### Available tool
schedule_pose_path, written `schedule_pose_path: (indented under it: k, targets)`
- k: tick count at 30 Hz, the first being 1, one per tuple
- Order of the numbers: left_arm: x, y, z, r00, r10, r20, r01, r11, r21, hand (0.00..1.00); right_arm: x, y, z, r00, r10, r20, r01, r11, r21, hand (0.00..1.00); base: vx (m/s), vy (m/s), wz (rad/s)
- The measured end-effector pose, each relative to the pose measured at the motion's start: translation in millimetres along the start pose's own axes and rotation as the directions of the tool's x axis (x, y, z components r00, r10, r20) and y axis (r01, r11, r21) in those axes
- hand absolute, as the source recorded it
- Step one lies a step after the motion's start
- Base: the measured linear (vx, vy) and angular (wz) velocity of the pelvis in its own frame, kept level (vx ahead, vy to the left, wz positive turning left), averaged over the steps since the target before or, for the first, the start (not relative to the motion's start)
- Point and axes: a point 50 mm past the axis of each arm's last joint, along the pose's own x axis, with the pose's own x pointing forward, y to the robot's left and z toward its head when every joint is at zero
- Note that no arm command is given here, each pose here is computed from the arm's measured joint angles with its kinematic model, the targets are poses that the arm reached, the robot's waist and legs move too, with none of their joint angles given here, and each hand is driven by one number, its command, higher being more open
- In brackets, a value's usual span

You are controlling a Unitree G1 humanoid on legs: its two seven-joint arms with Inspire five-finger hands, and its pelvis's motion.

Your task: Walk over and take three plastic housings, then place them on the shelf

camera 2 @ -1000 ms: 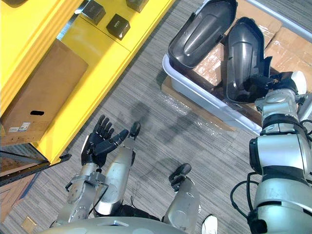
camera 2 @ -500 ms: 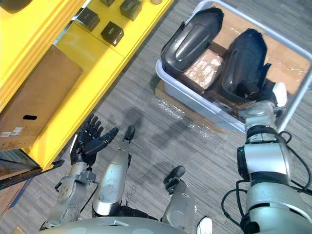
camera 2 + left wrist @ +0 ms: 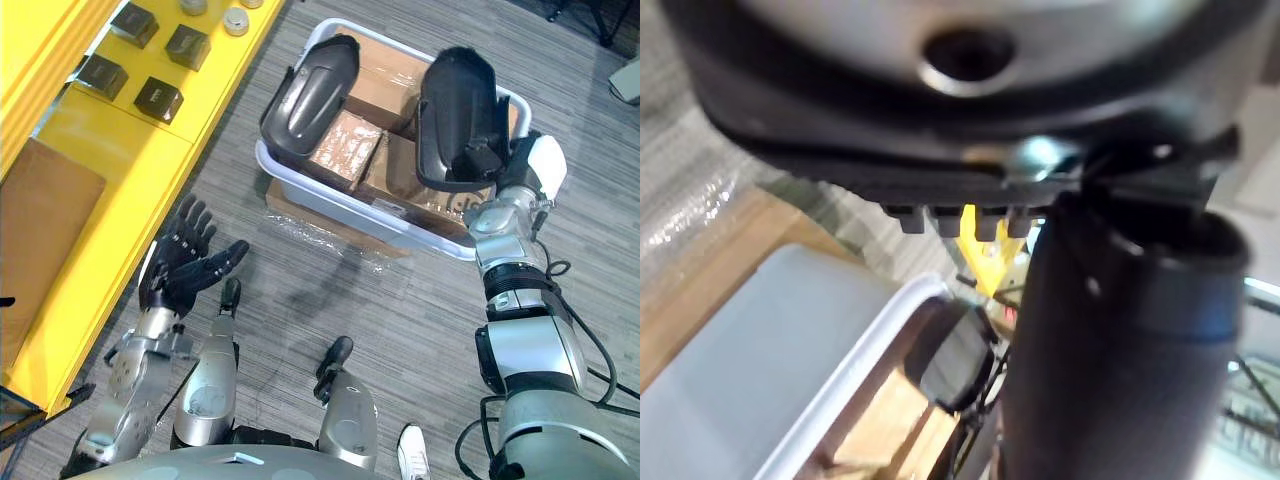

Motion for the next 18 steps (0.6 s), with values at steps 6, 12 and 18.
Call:
schedule_pose_path:
  k: [6,12,18]
  targets:
    - [51.1,-2.9,-2.3,0.977,-0.156,-0.145,0.137,0.982,-0.130,1.00,-3.6,6.3,20.2,0.993,0.008,0.118,0.001,0.998,-0.068,0.00,0.01,-0.009,-0.16]
    - [96.0,19.7,-10.4,0.935,-0.122,-0.332,0.047,0.973,-0.226,1.00,-10.1,20.3,46.7,0.975,0.032,0.220,-0.014,0.997,-0.082,0.00,-0.06,-0.005,-0.22]
    - [133.8,9.8,18.7,0.939,-0.182,-0.291,0.064,0.925,-0.374,1.00,-13.2,24.5,82.3,0.926,0.030,0.377,0.006,0.995,-0.095,0.00,-0.03,-0.014,-0.08]
